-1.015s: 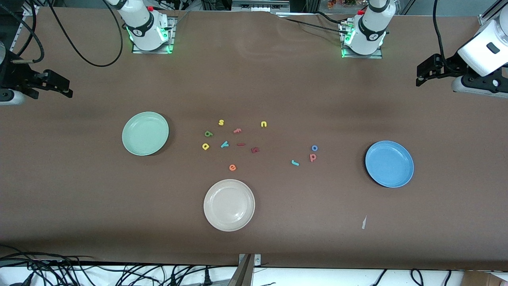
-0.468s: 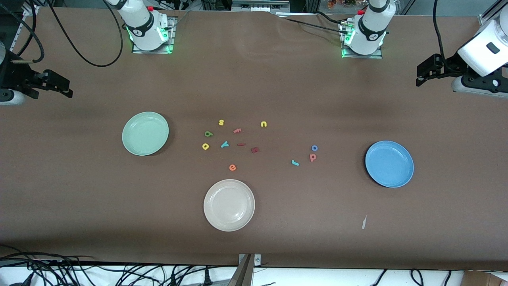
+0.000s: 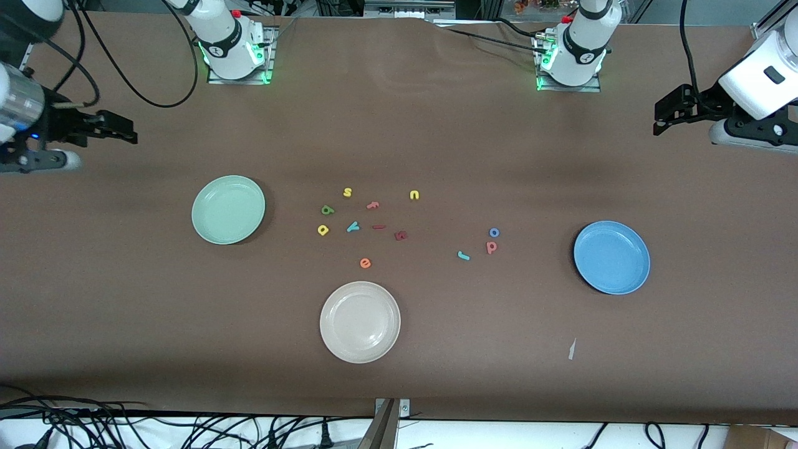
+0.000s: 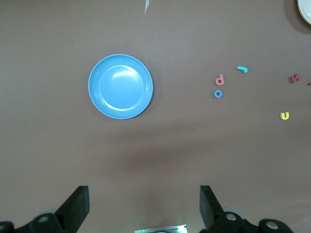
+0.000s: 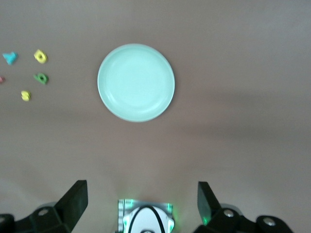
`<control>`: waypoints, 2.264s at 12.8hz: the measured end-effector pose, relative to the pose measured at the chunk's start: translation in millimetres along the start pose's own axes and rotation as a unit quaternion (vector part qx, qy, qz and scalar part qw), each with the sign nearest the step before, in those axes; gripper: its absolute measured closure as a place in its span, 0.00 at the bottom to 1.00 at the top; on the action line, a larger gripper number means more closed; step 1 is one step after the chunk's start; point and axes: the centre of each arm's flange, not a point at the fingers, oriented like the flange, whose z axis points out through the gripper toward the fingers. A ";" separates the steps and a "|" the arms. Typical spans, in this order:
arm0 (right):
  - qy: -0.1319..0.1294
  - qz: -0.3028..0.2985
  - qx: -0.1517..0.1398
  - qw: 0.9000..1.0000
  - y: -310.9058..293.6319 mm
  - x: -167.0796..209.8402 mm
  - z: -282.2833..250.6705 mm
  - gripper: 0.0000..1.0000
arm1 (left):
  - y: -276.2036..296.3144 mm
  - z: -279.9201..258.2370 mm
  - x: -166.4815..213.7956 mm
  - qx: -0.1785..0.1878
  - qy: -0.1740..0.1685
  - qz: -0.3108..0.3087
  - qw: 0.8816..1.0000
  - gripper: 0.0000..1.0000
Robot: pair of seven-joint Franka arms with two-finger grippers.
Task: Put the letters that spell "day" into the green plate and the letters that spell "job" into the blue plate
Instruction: 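Reach the right gripper down and grasp the yellow letter D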
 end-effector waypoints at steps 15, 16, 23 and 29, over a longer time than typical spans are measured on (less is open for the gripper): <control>0.157 0.165 0.019 0.974 -246.3 94.9 255.8 0.00 | 0.7 5.4 3.7 0.000 -0.007 0.001 1.000 0.00; 0.162 0.194 0.027 0.967 -253.2 106.5 265.8 0.00 | -0.8 12.6 8.5 0.000 -0.014 -0.001 1.000 0.00; 0.150 0.328 0.041 0.932 -290.3 131.0 303.3 0.02 | -6.0 35.9 22.8 -0.011 -0.036 -0.006 0.999 0.00; 0.144 0.340 0.024 0.929 -300.3 135.0 332.6 0.24 | -4.7 117.6 58.8 -0.012 -0.110 -0.004 0.994 0.00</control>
